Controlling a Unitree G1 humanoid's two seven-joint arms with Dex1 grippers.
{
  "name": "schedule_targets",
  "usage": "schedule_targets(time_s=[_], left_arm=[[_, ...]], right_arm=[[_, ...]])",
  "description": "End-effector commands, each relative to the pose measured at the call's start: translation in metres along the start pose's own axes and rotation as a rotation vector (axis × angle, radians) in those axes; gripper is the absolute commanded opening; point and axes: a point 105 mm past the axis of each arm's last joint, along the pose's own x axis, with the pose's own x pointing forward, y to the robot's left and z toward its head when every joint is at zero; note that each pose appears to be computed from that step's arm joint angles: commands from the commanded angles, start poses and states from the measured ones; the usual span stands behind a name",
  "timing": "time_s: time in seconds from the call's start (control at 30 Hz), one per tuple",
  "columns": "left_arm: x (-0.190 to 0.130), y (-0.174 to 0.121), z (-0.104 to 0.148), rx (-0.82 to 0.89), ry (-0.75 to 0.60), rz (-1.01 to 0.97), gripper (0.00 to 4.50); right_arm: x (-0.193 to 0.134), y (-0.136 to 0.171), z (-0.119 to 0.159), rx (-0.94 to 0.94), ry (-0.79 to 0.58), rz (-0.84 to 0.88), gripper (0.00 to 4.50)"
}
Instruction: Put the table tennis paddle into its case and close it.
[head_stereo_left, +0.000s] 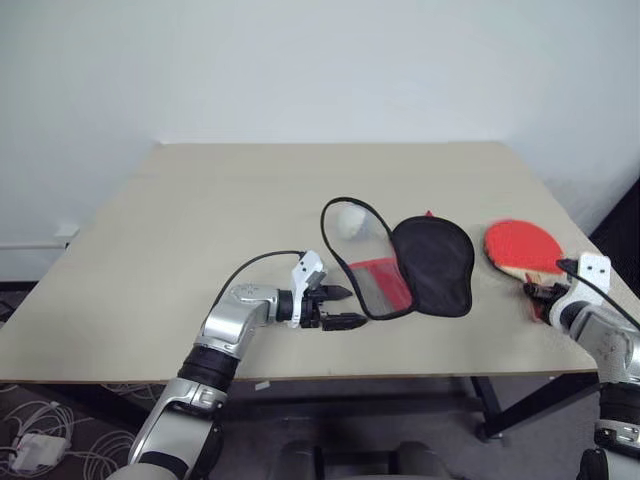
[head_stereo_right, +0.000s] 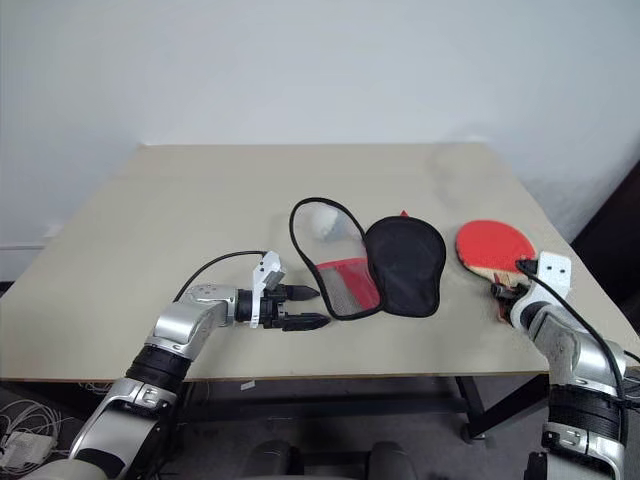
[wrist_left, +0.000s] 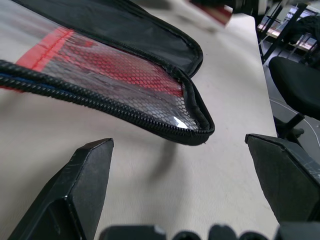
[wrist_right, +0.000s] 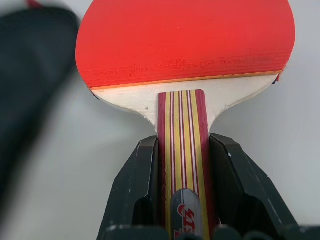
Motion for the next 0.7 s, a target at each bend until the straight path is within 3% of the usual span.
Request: schedule_targets(time_s=[0.03, 0.23, 0.37, 0.53, 0.7], left_arm=[[0.002, 0.0, 0.017, 0.053, -0.02, -0.014, 4.5], [0.006, 0.0, 0.019, 0.055, -0.019, -0.03, 4.5], [0.008, -0.001, 0.02, 0.057, -0.018, -0.036, 4.5], [0.008, -0.001, 0.02, 0.059, -0.017, -0.04, 4.5], [0.009, -0.002, 0.019, 0.063, -0.017, -0.041, 4.5]], right_arm=[[-0.011, 0.035, 0.052, -0.008, -0.141, 0.046, 1.13], [0.001, 0.101, 0.048, -0.009, -0.119, 0.133, 1.13], [0.016, 0.132, 0.027, 0.02, -0.064, 0.144, 1.13], [0.025, 0.135, -0.001, 0.035, 0.0, 0.096, 1.13], [0.027, 0.126, -0.012, 0.053, 0.025, 0.063, 1.13]])
